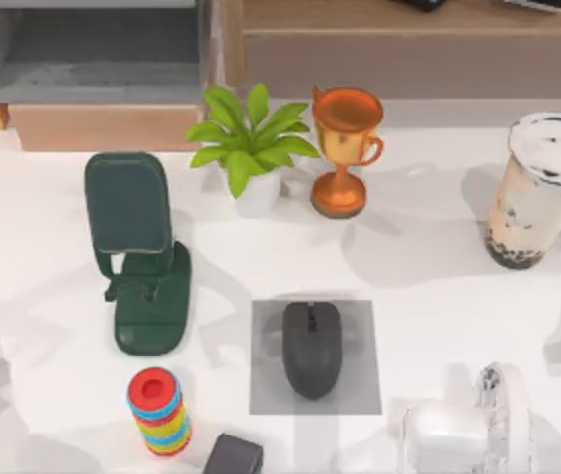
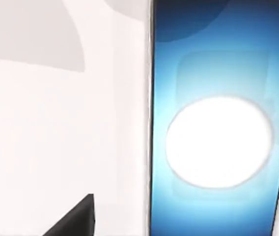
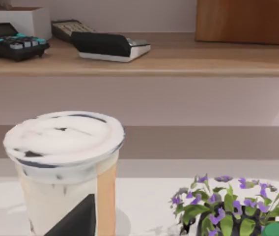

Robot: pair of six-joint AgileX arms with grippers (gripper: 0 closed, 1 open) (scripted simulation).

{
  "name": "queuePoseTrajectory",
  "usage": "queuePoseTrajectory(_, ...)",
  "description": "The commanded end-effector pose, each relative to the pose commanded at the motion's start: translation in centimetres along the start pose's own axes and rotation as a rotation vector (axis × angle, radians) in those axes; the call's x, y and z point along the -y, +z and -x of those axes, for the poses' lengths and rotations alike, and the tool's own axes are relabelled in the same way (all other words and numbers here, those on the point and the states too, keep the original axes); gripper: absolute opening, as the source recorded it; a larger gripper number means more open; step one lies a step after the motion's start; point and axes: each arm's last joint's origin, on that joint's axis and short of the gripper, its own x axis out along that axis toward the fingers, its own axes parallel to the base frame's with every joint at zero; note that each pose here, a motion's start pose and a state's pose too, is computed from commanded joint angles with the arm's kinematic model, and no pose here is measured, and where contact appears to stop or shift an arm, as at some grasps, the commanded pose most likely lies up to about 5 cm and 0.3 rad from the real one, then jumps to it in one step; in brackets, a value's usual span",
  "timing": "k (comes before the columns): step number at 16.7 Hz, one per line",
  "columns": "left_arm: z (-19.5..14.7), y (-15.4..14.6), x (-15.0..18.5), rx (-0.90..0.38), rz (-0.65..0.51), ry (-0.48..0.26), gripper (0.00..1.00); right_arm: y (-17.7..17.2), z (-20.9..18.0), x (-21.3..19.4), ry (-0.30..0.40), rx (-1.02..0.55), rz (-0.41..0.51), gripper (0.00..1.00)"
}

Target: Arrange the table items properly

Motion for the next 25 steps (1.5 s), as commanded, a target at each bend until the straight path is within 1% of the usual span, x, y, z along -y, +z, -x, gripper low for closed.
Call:
queuePoseTrajectory(7,-0.1,0.0,0.0,0.0,-0.009,0.0,1.0,0.0,0.0,0.0,0.0,0.0,0.0,1.0)
queuePoseTrajectory(9,-1.2,0.0,0.0,-0.004,-0.006,-0.007,1.0,0.0,0.0,0.0,0.0,0.0,0.0,1.0)
queuePoseTrajectory(15,-6.5,-0.1,0.0,0.001,-0.006,0.001,1.0,0.0,0.0,0.0,0.0,0.0,0.0,1.0)
queuePoseTrajectory(17,-7.1,-0.2,0.0,-0.003,-0.007,-0.004,1.0,0.0,0.0,0.0,0.0,0.0,0.0,1.0)
queuePoseTrajectory(20,-7.1,-0.2,0.0,-0.003,-0.007,-0.004,1.0,0.0,0.0,0.0,0.0,0.0,0.0,1.0)
queuePoseTrajectory(25,-7.1,-0.2,0.0,-0.003,-0.007,-0.004,0.62,0.0,0.0,0.0,0.0,0.0,0.0,1.0)
